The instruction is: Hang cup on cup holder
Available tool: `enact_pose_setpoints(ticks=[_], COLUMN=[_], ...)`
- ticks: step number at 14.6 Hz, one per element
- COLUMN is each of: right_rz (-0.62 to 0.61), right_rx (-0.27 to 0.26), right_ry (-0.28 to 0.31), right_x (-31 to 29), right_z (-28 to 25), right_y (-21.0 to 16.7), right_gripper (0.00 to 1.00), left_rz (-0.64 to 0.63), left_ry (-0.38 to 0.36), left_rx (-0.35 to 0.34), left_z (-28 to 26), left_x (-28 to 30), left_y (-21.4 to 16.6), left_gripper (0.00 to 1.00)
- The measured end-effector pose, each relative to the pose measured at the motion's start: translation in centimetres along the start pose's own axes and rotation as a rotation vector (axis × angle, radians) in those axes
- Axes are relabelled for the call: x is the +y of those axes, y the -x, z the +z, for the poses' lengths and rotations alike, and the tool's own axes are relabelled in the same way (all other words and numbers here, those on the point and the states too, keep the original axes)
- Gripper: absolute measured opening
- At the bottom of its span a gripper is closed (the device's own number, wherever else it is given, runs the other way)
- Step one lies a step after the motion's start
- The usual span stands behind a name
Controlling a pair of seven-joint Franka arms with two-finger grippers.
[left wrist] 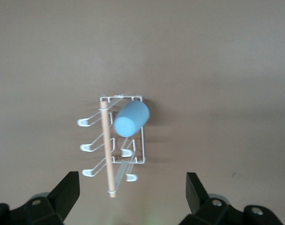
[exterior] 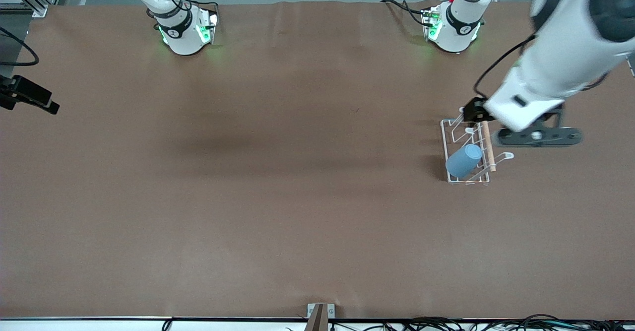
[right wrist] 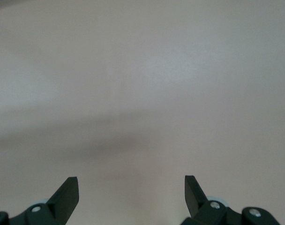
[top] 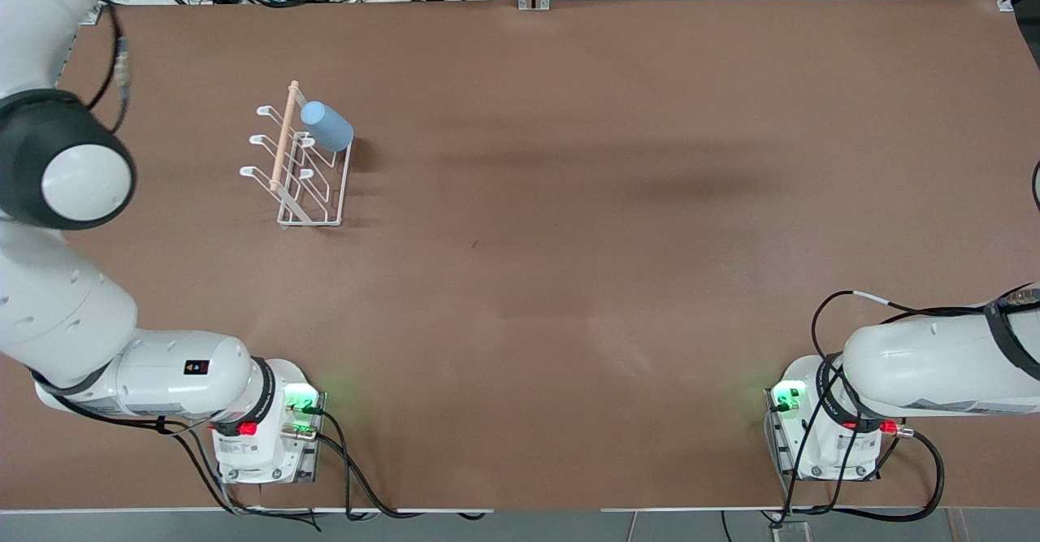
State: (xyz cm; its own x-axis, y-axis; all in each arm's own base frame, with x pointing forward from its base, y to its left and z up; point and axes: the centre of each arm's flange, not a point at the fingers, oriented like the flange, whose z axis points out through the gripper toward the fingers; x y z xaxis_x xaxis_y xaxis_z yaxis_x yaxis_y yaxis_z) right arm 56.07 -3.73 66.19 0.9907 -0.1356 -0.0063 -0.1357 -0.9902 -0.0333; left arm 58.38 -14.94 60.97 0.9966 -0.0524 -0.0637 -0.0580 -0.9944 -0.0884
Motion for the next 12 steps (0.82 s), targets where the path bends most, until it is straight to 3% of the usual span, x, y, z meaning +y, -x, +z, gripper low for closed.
enact_pose_setpoints(ticks=[5, 12], right_rz=[-0.013, -0.019], right_rx=[-0.001, -0.010], right_ry=[0.000, 0.001], right_x=[-0.4, -0.7], right_z=[-0.1, 0.4], right_y=[0.2, 0.2], right_gripper=[1.00, 1.00], left_rz=[-0.020, -0.057], left_ry=[0.049, 0.050], left_rx=[0.013, 0.039], left_z=[0.0, -0.1], left_x=[-6.4, -8.6], left_y=[4.8, 8.2], left_gripper=[1.00, 1.00])
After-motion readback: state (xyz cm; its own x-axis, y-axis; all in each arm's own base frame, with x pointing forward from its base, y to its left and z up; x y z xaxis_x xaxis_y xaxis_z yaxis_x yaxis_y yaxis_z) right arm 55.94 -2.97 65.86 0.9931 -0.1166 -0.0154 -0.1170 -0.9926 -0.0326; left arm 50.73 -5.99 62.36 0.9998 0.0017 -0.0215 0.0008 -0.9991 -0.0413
